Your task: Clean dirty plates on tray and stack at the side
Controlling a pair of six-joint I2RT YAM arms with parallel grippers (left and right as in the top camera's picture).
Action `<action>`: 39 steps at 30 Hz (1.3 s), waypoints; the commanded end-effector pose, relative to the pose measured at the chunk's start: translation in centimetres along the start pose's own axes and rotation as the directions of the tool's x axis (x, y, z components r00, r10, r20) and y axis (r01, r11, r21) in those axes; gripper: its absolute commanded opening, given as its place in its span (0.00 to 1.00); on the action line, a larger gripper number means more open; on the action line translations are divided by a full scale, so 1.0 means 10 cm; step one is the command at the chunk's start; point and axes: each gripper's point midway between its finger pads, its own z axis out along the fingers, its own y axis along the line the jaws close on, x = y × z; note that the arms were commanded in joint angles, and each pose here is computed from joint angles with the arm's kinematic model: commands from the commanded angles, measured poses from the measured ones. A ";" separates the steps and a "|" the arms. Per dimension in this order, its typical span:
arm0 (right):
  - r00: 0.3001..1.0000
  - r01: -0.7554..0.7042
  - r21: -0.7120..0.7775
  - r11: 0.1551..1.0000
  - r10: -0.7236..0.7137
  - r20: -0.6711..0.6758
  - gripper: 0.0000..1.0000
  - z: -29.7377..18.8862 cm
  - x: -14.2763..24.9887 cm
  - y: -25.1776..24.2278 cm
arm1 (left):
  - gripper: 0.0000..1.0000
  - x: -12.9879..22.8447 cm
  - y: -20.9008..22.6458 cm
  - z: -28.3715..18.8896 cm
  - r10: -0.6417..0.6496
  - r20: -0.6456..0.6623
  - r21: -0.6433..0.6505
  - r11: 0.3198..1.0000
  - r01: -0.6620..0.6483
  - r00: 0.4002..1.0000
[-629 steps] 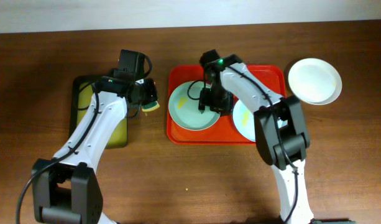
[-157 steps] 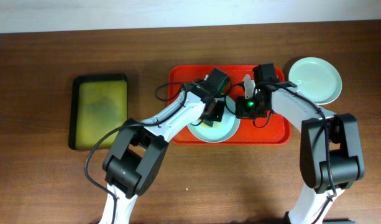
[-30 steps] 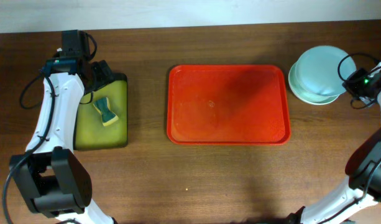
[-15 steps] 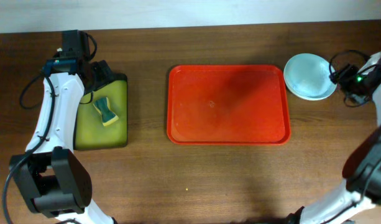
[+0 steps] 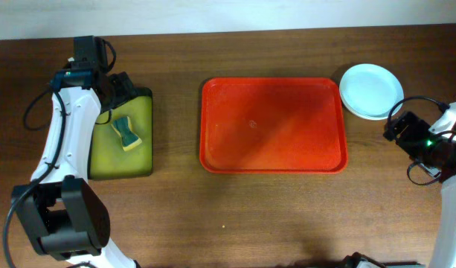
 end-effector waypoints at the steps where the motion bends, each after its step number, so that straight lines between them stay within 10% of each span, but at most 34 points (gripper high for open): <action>1: 0.998 -0.013 0.021 1.000 0.015 -0.055 0.99 0.18 0.05 -0.06 | 0.99 -0.02 0.02 0.00 -0.005 0.006 -0.007 1.000 0.005 1.000; 11: 0.992 0.032 0.123 0.992 -0.016 -0.126 0.99 0.52 0.20 -0.20 | 0.99 -0.02 0.02 0.00 -0.005 0.006 -0.007 1.000 0.005 1.000; 17: 0.885 0.420 -0.203 0.885 -0.350 0.306 0.99 0.39 0.80 0.86 | 0.99 -0.02 0.02 0.00 -0.005 0.006 -0.007 1.000 0.005 1.000; 39: 0.594 0.604 -0.261 0.753 -0.207 0.777 0.99 -0.03 1.32 0.71 | 0.99 -0.02 0.02 0.00 -0.005 0.006 -0.007 1.000 0.005 1.000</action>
